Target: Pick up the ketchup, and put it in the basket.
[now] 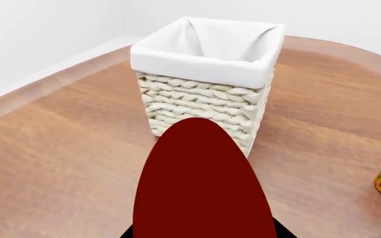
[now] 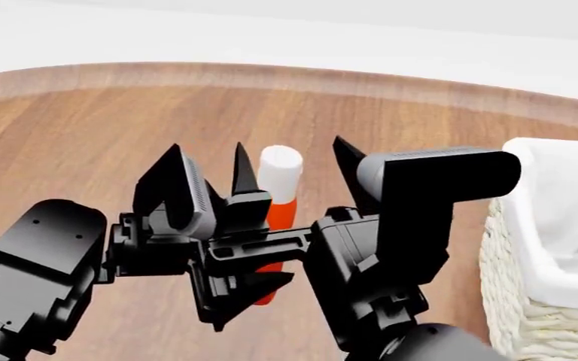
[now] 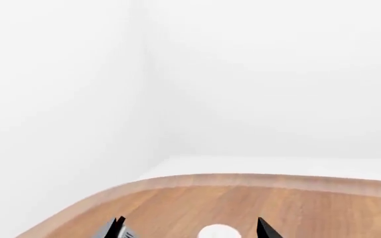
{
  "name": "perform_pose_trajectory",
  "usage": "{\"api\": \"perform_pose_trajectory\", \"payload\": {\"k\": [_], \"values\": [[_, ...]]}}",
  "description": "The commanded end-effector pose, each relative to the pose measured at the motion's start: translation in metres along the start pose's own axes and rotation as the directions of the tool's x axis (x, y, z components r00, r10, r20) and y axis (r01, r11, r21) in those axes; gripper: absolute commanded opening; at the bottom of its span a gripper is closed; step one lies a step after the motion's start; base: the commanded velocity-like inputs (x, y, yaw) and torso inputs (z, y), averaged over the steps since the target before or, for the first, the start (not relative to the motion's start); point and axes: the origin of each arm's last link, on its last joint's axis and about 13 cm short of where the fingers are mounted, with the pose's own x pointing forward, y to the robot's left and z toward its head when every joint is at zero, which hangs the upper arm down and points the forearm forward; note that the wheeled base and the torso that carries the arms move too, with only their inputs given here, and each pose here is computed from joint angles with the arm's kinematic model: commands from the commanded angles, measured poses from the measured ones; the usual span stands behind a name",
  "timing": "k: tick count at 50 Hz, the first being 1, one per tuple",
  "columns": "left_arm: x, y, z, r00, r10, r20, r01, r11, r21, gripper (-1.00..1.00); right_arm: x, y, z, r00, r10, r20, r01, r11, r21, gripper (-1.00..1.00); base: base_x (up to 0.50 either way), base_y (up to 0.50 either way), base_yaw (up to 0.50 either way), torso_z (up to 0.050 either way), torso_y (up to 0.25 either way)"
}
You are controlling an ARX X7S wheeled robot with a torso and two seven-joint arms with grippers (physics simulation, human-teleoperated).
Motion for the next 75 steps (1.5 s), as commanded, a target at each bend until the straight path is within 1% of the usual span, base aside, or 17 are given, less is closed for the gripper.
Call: {"api": "perform_pose_trajectory", "payload": {"k": [1, 14, 34, 43, 45, 53, 75], "values": [[0.001, 0.0, 0.002, 1.0, 0.004, 0.031, -0.003, 1.0, -0.02, -1.0, 0.013, -0.009, -0.009, 0.999, 0.001, -0.035, 0.0, 1.0, 0.025, 1.0, 0.0, 0.0, 0.0, 0.0, 0.0], [0.001, 0.0, 0.002, 0.999, -0.003, 0.033, 0.003, 1.0, -0.02, -1.0, 0.022, -0.017, -0.016, 0.998, -0.02, -0.062, 0.023, 0.999, 0.047, 1.0, 0.0, 0.0, 0.0, 0.0, 0.001], [0.003, -0.001, 0.002, 0.999, -0.012, 0.03, 0.012, 1.0, -0.016, -1.0, 0.03, -0.019, -0.025, 0.995, -0.014, -0.101, 0.019, 0.999, 0.047, 1.0, 0.0, 0.0, 0.0, 0.0, 0.001], [0.003, -0.001, 0.002, 1.0, -0.014, 0.023, 0.014, 1.0, -0.014, -1.0, 0.033, -0.021, -0.028, 0.992, -0.022, -0.12, 0.027, 0.999, 0.042, 1.0, 0.0, 0.0, 0.0, 0.0, 0.0], [0.003, -0.001, 0.002, 1.0, -0.016, 0.023, 0.016, 1.0, -0.014, -1.0, 0.034, -0.022, -0.03, 0.991, -0.023, -0.132, 0.031, 0.998, 0.055, 1.0, 0.0, 0.0, 0.0, 0.0, 0.0], [0.002, 0.0, 0.004, 0.999, -0.012, 0.032, 0.012, 1.0, -0.014, -1.0, 0.036, -0.024, -0.037, 0.984, -0.037, -0.174, 0.046, 0.998, 0.051, 1.0, 0.0, 0.0, 0.0, 0.0, 0.0], [0.003, -0.001, 0.002, 1.0, -0.019, 0.018, 0.019, 1.0, -0.009, -1.0, 0.043, -0.032, -0.048, 0.978, -0.048, -0.205, 0.063, 0.996, 0.065, 1.0, 0.0, 0.0, 0.0, 0.0, 0.0]]}}
